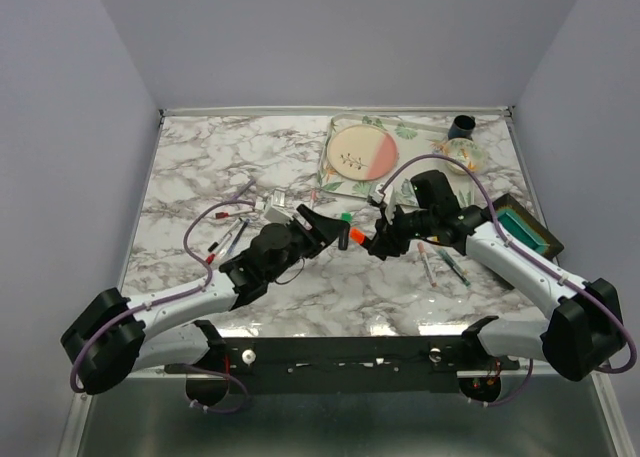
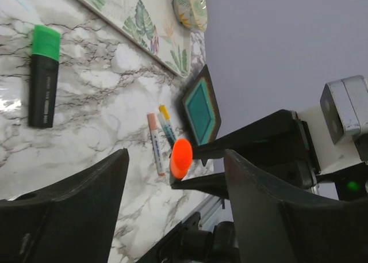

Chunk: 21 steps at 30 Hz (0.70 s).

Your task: Open the pen caps

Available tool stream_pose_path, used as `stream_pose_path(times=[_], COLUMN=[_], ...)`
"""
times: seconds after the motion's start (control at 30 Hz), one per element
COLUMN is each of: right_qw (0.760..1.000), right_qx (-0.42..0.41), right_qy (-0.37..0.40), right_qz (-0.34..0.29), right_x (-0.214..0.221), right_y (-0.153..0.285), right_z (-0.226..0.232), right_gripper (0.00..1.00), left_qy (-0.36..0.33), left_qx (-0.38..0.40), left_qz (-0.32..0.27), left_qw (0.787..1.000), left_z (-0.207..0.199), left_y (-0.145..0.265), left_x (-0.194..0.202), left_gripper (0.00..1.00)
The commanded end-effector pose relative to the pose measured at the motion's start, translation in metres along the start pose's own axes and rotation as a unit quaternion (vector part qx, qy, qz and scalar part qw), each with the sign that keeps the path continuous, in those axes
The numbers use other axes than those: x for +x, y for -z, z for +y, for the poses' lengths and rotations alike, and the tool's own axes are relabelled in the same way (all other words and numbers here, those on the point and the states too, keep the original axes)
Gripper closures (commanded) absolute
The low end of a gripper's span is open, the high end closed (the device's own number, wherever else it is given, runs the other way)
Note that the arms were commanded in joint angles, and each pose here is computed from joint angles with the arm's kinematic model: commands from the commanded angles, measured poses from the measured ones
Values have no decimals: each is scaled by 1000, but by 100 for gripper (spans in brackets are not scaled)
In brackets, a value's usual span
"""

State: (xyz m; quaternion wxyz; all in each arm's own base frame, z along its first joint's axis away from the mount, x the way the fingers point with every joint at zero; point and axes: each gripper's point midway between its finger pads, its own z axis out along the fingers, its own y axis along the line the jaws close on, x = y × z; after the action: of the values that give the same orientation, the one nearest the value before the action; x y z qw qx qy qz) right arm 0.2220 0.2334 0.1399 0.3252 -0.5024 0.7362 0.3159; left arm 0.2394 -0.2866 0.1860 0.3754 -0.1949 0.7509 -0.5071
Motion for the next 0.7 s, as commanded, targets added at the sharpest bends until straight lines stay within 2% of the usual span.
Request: stream_pose_path(times=[0.0, 0.1, 0.17, 0.33, 0.37, 0.67], right_qw=[999, 999, 999, 999, 999, 999], right_qx=[-17, -23, -23, -17, -15, 0], right_qy=[-20, -23, -26, -29, -31, -35], right_qz=[-35, -39, -39, -39, -38, -34], right_x=[-16, -18, -19, -18, -17, -17], right_y=[0, 0, -1, -2, -2, -3], right_z=[9, 12, 11, 9, 8, 2], right_gripper=[99, 99, 99, 99, 99, 99], left_qy=[28, 17, 7, -13, -16, -29], left_qx=[12, -7, -13, -35, -38, -50], left_qz=[-74, -76, -81, -73, -72, -55], left_qw=[997, 997, 997, 997, 997, 997], left_z=[-26, -23, -25, -20, -19, -13], left_y=[-20, -28, -33, -44, -45, -52], left_x=[-14, -3, -1, 10, 12, 22], left_gripper=[29, 33, 42, 51, 56, 79])
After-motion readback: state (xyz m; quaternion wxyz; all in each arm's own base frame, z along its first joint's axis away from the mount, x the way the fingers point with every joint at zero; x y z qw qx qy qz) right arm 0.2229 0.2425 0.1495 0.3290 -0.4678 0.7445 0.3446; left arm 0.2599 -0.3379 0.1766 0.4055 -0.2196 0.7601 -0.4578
